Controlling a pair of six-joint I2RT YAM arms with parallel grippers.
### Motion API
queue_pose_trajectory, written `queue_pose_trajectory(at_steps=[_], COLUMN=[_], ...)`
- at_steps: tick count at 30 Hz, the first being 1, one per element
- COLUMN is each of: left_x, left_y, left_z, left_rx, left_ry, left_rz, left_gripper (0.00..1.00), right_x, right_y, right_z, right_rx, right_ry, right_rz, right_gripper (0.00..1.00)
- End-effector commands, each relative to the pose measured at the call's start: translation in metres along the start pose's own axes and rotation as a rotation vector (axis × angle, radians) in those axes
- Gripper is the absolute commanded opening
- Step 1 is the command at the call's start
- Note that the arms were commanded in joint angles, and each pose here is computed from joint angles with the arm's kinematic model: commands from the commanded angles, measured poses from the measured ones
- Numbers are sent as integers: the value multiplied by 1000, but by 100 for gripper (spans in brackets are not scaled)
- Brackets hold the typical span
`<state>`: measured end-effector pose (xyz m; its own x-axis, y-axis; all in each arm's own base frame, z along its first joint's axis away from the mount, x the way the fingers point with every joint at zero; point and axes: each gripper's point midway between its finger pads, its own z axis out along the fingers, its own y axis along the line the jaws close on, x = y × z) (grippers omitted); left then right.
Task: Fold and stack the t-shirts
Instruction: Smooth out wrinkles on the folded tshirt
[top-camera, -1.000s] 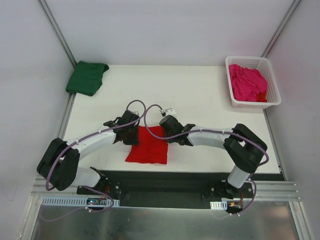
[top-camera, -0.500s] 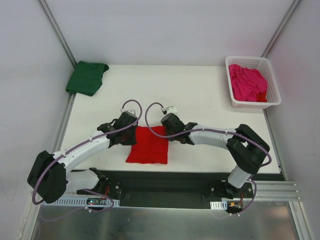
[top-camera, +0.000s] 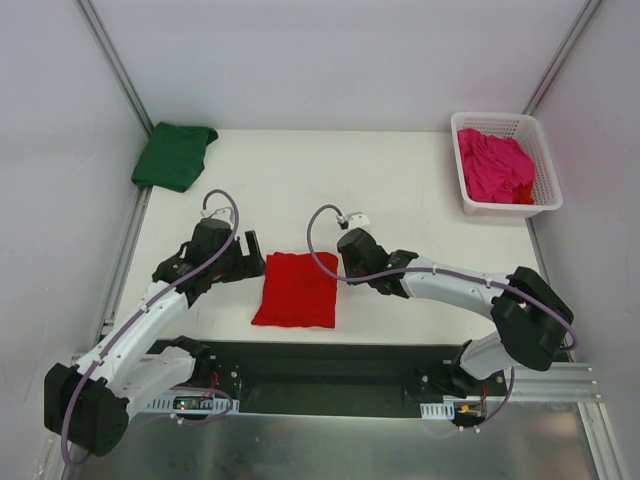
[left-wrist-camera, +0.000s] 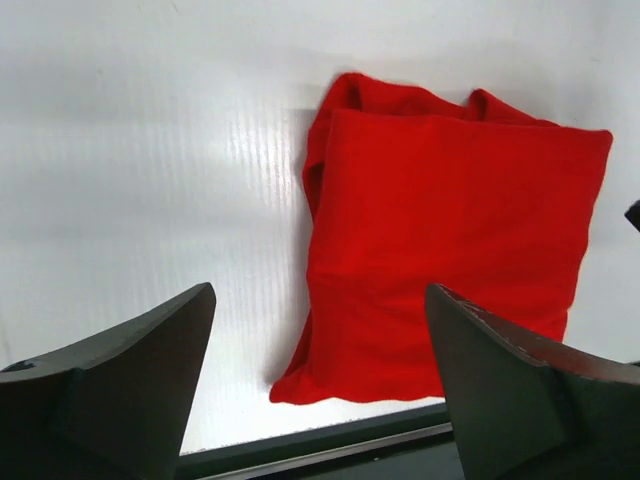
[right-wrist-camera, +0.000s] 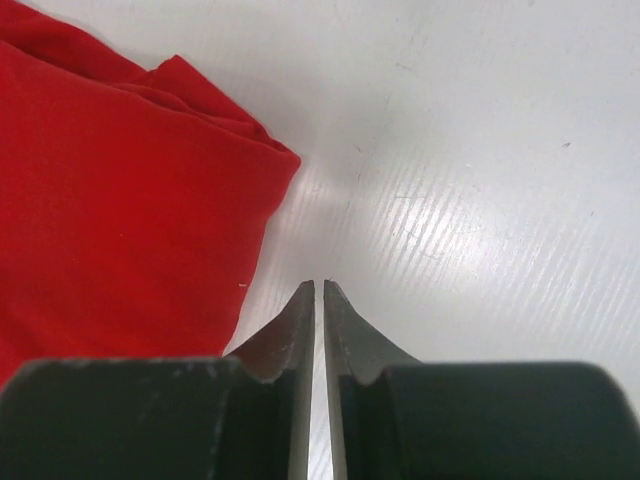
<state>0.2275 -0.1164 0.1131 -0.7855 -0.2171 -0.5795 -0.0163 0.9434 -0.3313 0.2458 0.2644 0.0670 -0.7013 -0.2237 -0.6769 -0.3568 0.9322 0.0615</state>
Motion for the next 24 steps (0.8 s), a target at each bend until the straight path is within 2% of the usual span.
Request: queue_pose_trajectory(at_steps=[1, 5, 10, 13, 24], left_x=[21, 33, 50, 57, 66], left_y=[-14, -28, -21, -11, 5], left_z=[0, 4, 16, 22, 39], left_rx=[171, 317, 394, 399, 370], left_ry=[35, 47, 26, 12, 20], left_rz=[-54, -114, -196, -238, -250], left_gripper=[88, 88, 88, 88, 87], right_x=[-7, -9, -11, -13, -18], right_y=[-1, 0, 5, 6, 11], right_z=[-12, -14, -19, -21, -25], right_rx=[-16, -27, -53, -61, -82], right_ry=[-25, -29, -34, -40, -41], right_rz=[10, 20, 29, 32, 44], right_gripper=[12, 13, 13, 13, 13])
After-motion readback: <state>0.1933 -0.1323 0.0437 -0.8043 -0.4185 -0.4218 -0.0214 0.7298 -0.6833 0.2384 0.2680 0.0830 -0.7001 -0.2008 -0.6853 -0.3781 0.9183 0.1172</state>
